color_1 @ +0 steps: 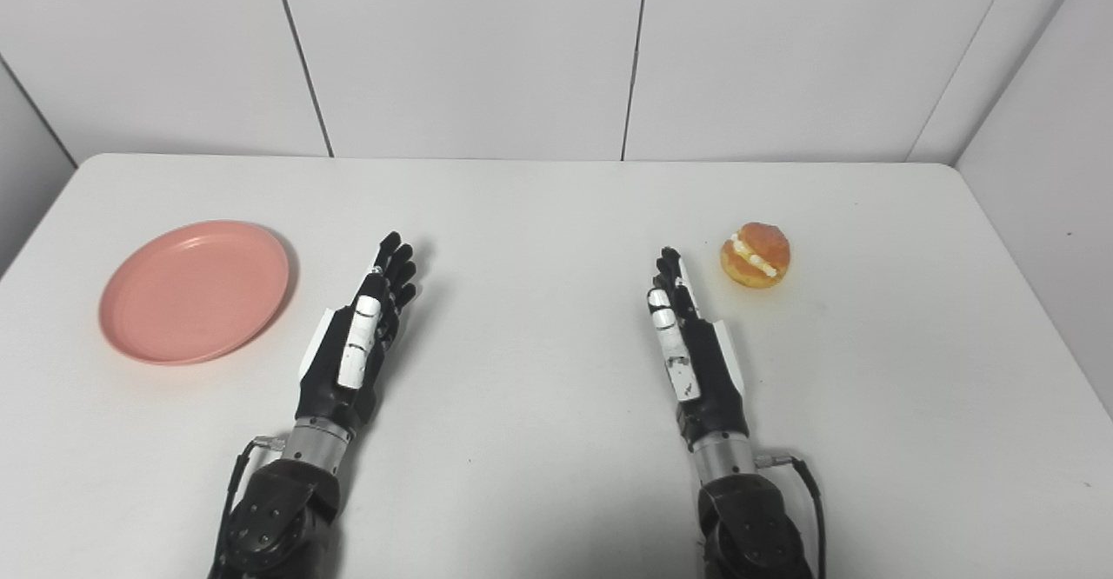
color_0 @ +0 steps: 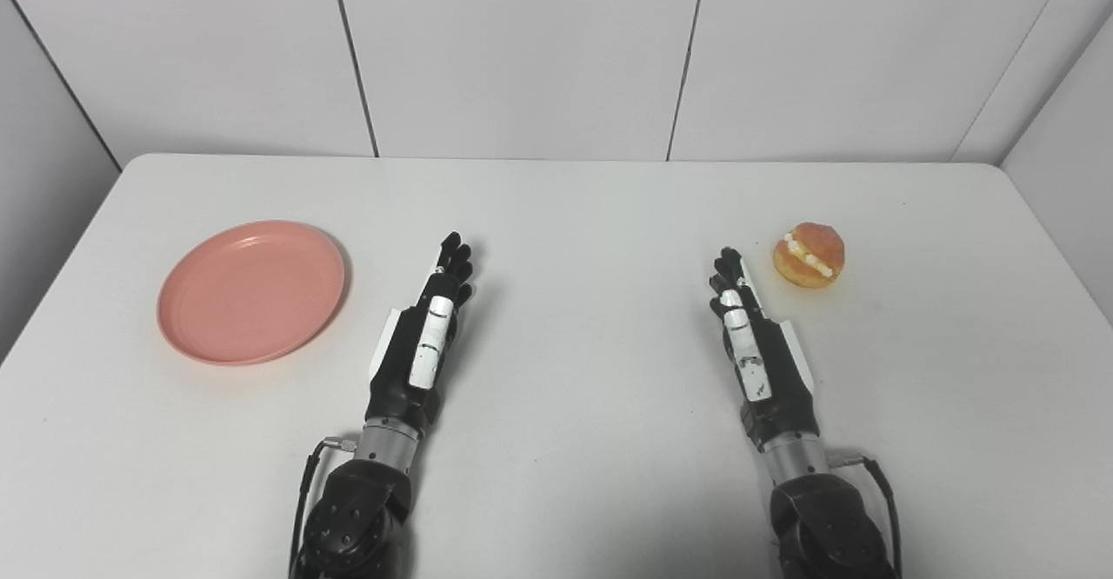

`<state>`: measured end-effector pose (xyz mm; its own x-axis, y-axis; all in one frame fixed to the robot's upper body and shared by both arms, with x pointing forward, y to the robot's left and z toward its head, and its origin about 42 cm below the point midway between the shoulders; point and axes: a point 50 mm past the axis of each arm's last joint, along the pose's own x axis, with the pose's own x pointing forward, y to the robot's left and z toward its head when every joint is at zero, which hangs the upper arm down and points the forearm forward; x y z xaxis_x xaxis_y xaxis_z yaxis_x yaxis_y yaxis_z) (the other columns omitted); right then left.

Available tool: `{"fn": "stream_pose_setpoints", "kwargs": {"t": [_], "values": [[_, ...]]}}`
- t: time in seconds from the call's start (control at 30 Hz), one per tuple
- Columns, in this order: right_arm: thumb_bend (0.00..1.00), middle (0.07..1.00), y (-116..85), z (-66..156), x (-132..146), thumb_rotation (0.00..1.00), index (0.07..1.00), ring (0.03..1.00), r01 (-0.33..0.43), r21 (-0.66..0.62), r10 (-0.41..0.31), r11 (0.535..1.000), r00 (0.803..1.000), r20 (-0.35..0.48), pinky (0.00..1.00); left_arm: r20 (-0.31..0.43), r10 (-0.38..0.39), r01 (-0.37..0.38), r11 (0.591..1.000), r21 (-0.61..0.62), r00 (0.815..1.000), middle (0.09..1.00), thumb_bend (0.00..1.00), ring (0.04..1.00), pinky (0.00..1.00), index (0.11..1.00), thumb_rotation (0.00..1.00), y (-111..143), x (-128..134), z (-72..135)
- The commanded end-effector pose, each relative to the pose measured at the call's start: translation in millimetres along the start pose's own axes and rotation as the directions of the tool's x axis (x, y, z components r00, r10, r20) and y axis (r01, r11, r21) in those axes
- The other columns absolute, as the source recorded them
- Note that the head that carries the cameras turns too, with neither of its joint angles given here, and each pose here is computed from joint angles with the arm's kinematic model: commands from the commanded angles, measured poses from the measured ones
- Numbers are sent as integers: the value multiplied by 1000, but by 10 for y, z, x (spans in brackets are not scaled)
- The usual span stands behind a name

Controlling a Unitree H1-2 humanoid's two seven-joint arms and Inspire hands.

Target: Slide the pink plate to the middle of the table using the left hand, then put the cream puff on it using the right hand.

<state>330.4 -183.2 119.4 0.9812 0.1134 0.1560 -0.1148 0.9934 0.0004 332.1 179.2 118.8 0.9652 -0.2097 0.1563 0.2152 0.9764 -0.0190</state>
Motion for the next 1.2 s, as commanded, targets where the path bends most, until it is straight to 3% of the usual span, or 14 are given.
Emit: {"fn": "stream_pose_setpoints", "kwargs": {"t": [0.0, 0.23, 0.4, 0.5, 0.7, 1.0, 1.17], "values": [[556, 1000, -64, 133, 67, 1000, 1000, 1000, -8, -9, 9, 1000, 998, 62, 1000, -64, 14, -15, 1000, -17, 998, 1000, 714, 1000, 1000, 1000, 1000, -65, -173, -192], [478, 1000, -314, 141, 5, 1000, 1000, 1000, -28, -30, 30, 999, 997, 74, 1000, -27, 29, -30, 999, -37, 999, 1000, 637, 1000, 1000, 998, 1000, -331, -105, -187], [520, 1000, -381, 60, 34, 1000, 1000, 1000, -32, -3, 32, 999, 996, 83, 1000, 23, 63, -63, 998, -19, 998, 996, 546, 1000, 1000, 993, 1000, -477, -20, -214], [498, 1000, -413, 76, 24, 1000, 1000, 1000, -34, -21, 36, 999, 995, 89, 1000, 13, 61, -61, 998, -18, 998, 1000, 516, 1000, 1000, 997, 1000, -483, -4, -219], [563, 1000, -385, 44, 43, 942, 1000, 1000, -31, 0, 31, 1000, 995, 91, 1000, 1, 78, -78, 997, 0, 997, 995, 573, 1000, 1000, 994, 1000, -429, 22, -222], [492, 1000, -390, 55, 31, 964, 1000, 1000, -29, -5, 29, 1000, 995, 100, 1000, 9, 83, -83, 997, -8, 997, 1000, 664, 1000, 1000, 1000, 1000, -341, 58, -184], [526, 1000, -337, 19, 48, 942, 1000, 1000, -28, 11, 27, 1000, 995, 92, 1000, 33, 113, -112, 993, -22, 993, 1000, 713, 1000, 1000, 997, 1000, -214, 125, -64]]}}
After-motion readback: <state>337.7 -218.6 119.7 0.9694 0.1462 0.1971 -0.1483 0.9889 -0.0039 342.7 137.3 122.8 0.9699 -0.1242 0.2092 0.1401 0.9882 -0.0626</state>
